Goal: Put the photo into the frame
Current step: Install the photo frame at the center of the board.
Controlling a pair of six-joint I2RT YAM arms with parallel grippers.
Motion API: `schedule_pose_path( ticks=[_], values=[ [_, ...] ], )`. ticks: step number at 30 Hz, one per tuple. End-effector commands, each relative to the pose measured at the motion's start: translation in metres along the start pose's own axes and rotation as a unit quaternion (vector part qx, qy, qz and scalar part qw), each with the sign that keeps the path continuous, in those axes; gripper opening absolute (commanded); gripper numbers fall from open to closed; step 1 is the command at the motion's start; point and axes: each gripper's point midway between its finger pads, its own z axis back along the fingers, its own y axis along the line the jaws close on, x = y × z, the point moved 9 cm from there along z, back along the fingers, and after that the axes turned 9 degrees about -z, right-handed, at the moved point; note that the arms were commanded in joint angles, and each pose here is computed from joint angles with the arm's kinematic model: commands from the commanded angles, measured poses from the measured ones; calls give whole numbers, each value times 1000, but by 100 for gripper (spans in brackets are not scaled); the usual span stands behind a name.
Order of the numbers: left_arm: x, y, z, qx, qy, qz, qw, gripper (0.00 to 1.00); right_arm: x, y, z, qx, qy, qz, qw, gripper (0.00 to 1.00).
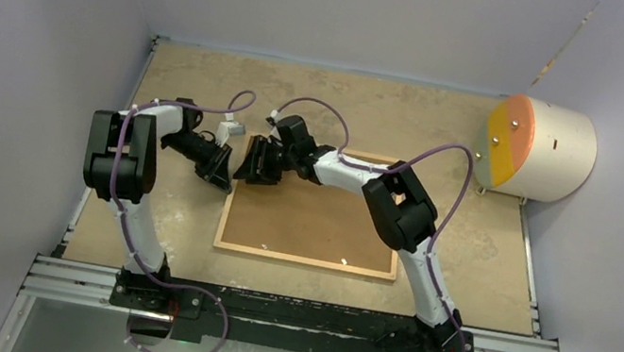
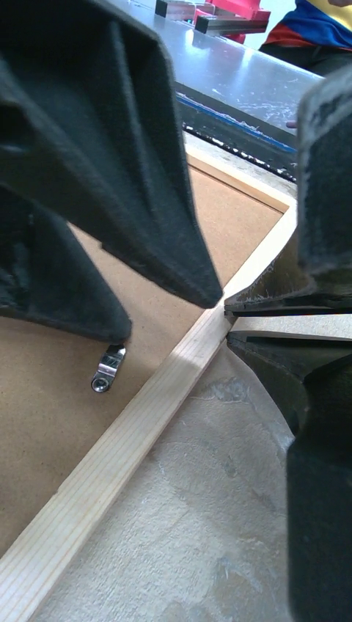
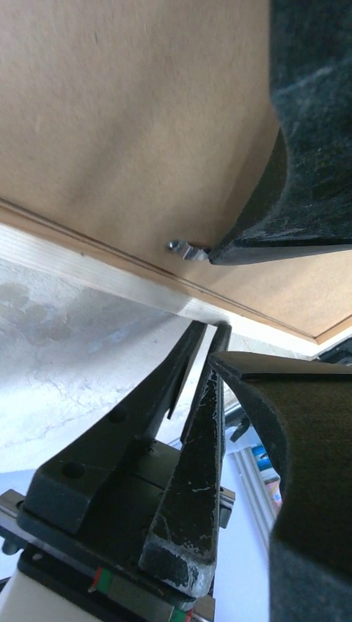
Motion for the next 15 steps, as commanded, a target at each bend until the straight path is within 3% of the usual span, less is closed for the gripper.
schedule_pose_path(
  ticks=[1, 9, 15],
  values=[
    [5, 8, 2, 31, -6, -42, 999, 14, -9, 28, 11, 23, 4, 6, 1000, 49],
    [3, 6, 1, 31, -2, -45, 998, 14, -11, 29, 14, 16, 17, -3, 1000, 49],
    [4, 6, 2, 32, -4, -46, 998, 14, -2, 37, 34, 0, -16, 21, 1000, 56]
  ],
)
